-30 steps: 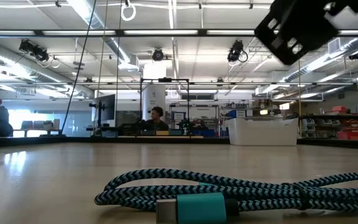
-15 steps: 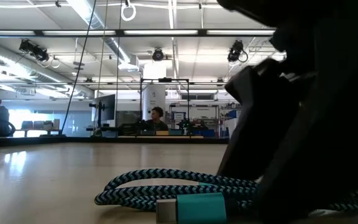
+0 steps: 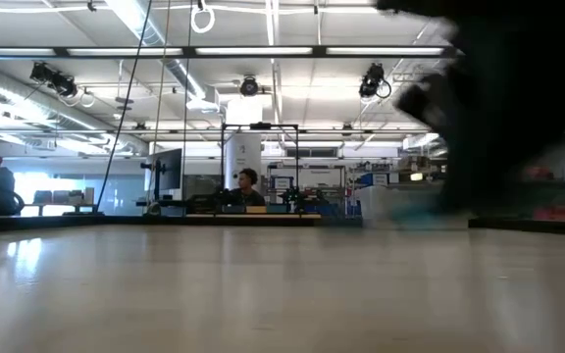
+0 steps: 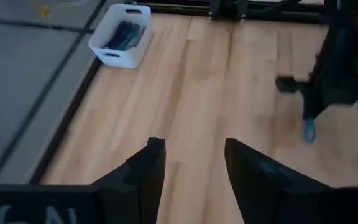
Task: Pick and place USB-C Cables
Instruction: Put the light blue charger cable into the bin
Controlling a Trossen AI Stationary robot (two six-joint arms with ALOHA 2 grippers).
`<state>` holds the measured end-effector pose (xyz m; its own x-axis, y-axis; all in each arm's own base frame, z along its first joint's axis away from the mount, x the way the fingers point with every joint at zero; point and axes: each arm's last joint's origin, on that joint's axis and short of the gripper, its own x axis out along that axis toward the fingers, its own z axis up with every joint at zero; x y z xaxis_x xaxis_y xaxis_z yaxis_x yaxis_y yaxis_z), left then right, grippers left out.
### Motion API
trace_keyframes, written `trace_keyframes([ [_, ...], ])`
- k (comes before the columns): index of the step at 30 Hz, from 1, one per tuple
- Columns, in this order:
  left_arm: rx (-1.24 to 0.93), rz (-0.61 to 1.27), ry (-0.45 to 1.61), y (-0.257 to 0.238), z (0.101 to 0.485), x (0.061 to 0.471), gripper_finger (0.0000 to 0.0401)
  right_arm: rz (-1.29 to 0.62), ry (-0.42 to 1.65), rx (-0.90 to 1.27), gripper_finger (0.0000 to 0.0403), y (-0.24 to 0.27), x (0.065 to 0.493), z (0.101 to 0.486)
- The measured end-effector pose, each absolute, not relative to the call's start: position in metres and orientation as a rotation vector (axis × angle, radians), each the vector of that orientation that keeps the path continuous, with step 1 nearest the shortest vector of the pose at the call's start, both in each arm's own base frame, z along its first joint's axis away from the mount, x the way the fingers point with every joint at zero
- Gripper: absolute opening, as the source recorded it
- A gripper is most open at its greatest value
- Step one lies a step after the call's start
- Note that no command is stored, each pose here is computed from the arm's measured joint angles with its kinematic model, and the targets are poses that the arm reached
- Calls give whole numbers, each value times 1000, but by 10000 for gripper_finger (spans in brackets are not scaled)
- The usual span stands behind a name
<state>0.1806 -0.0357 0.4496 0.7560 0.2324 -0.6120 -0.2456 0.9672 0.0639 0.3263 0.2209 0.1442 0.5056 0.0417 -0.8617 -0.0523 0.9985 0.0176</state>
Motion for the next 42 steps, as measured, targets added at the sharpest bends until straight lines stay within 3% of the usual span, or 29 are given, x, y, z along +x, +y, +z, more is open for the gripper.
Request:
trace_keyframes([
  [5,130,275,657,-19,455,173,172,-99,1025,-38,20,144,318,228],
  [10,297,444,625,6,463,170,172,-280,1020,-82,20,42,289,293],
  [16,344,550,547,26,476,167,172,-338,1066,-183,20,-73,249,320],
  [21,321,607,520,36,479,165,172,-334,1166,-194,20,-158,214,311],
  [27,236,679,470,46,481,170,172,-232,1243,-88,20,-228,184,274],
  [39,73,812,293,69,489,189,172,6,1231,75,20,-269,198,196],
  [42,63,830,258,75,490,195,172,-4,1245,122,41,-274,200,185],
])
